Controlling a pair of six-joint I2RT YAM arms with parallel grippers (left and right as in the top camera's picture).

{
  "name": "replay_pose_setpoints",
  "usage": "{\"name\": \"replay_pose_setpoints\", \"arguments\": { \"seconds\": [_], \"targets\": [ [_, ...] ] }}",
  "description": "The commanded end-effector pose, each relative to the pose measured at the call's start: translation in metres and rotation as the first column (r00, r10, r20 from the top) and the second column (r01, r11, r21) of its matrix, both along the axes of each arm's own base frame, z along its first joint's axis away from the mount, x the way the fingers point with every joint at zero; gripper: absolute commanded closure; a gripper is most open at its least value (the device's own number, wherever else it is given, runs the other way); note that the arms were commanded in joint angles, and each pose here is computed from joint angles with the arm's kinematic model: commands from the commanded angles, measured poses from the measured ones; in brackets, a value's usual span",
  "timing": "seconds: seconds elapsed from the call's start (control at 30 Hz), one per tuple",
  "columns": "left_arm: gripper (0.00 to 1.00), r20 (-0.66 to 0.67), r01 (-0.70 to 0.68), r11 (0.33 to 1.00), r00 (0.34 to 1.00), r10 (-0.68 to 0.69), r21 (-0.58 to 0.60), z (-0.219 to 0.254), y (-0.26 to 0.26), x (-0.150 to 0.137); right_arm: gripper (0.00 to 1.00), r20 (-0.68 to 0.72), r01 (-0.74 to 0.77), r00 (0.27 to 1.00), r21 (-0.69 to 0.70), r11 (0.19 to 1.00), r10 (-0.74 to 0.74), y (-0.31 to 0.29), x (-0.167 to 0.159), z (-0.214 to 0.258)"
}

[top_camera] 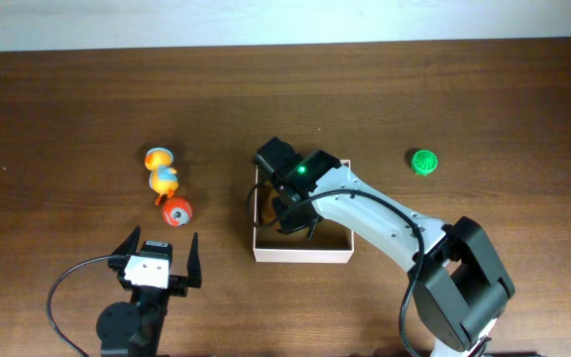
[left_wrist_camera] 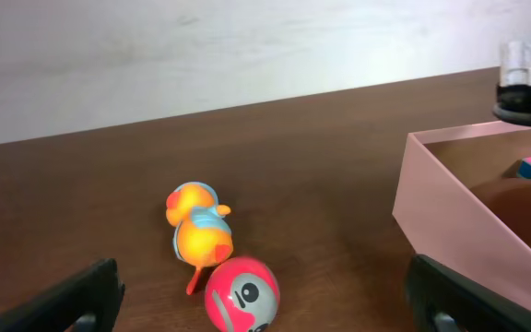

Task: Pack container
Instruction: 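Lower the plush toy into the box beside the cube and release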

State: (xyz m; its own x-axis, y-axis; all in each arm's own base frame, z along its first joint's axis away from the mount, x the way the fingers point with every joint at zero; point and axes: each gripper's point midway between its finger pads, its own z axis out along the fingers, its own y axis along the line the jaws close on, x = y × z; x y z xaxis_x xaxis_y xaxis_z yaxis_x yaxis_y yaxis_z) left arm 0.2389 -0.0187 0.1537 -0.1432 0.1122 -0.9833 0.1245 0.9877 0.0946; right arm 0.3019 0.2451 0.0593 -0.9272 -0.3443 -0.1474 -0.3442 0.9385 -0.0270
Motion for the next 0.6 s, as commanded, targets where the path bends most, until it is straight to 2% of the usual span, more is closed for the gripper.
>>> {"name": "replay_pose_setpoints", "arguments": {
  "seconds": [0.0, 0.57],
  "targets": [
    [0.01, 0.007, 0.005, 1.000, 1.000, -0.005, 0.015, -0.001, 0.000, 0.000, 0.96, 0.027, -0.033, 0.999, 0.001, 0.999, 0.033, 0.003, 0.005, -0.002],
    [0.01, 0.007, 0.005, 1.000, 1.000, -0.005, 0.015, -0.001, 0.000, 0.000, 0.96, 0.169, -0.066, 0.983, -0.049, 0.997, 0.074, 0.001, 0.034, 0.005]
  ]
}}
